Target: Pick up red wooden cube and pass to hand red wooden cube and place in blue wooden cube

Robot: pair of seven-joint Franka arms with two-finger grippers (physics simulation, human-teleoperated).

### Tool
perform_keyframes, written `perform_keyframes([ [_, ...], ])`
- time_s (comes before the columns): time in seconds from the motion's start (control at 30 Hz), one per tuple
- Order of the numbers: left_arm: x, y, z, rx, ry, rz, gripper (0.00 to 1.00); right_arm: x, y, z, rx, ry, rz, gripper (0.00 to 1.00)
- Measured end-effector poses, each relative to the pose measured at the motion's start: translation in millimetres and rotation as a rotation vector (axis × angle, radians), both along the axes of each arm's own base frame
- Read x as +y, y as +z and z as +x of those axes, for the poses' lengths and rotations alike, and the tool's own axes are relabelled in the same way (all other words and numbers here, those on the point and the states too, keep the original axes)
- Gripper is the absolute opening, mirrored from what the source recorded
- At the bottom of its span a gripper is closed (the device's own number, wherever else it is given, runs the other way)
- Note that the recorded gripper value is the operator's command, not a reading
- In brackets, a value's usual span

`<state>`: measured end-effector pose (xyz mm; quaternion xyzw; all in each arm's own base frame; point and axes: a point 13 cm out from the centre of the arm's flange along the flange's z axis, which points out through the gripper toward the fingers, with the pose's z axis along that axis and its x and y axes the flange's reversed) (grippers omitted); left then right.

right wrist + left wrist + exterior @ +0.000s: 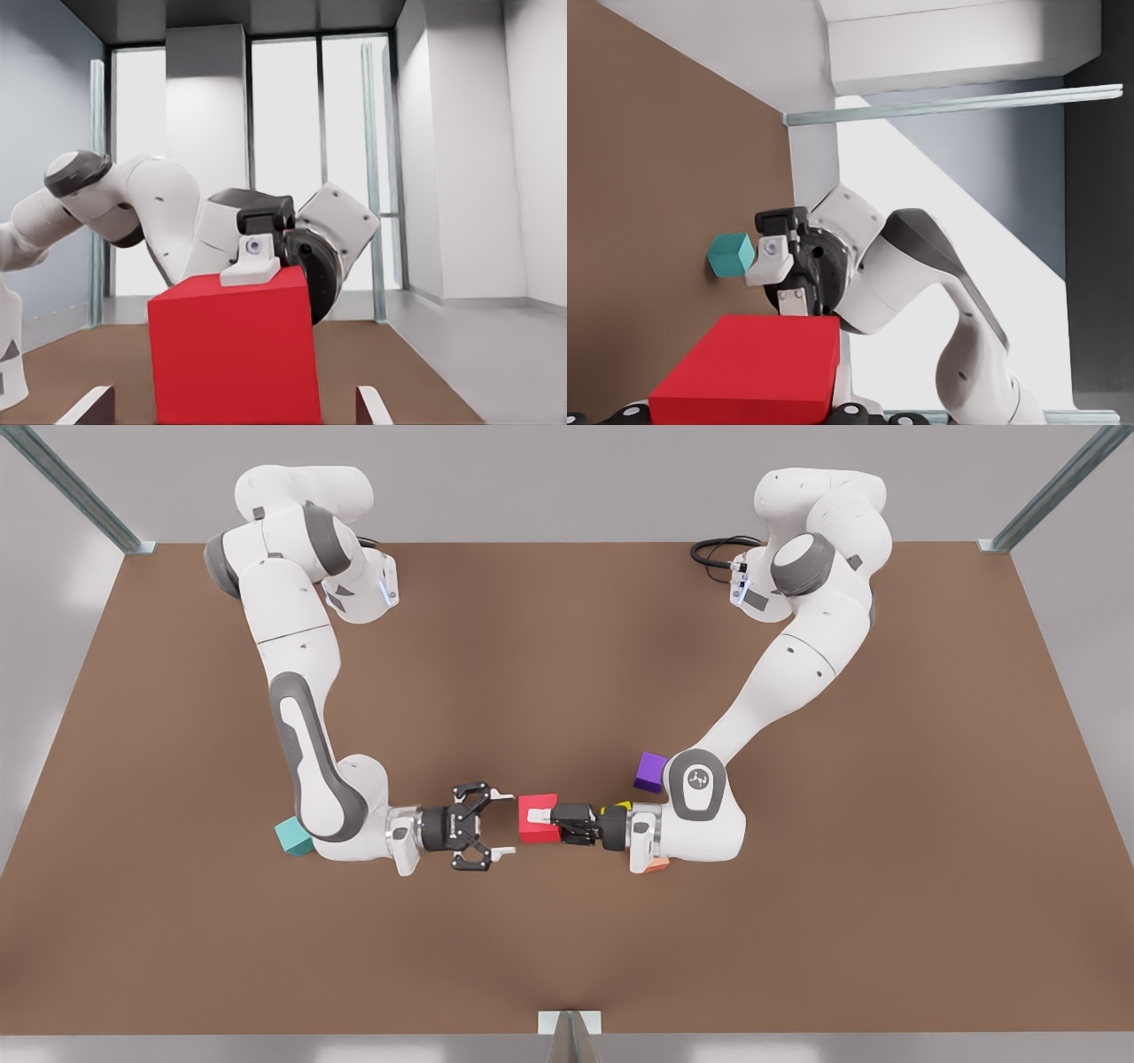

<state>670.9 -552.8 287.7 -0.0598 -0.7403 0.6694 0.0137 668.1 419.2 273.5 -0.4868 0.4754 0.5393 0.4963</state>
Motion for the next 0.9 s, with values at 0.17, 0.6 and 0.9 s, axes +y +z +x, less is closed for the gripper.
perform_keyframes([
  [0.17,0.8,-0.9,0.6,-0.002,0.001,-0.001,0.61,-1.0,0.2,-2.7,-0.011,0.004,0.002,1.0],
  [0.6,0.0,-3.1,0.0,-0.007,0.0,-0.001,0.61,18.6,10.0,-10.7,-0.016,0.019,0.04,1.0],
  [0.9,-5.1,-2.6,1.7,-0.014,0.003,-0.008,0.61,34.8,9.2,-7.6,-0.007,0.009,0.056,1.0],
])
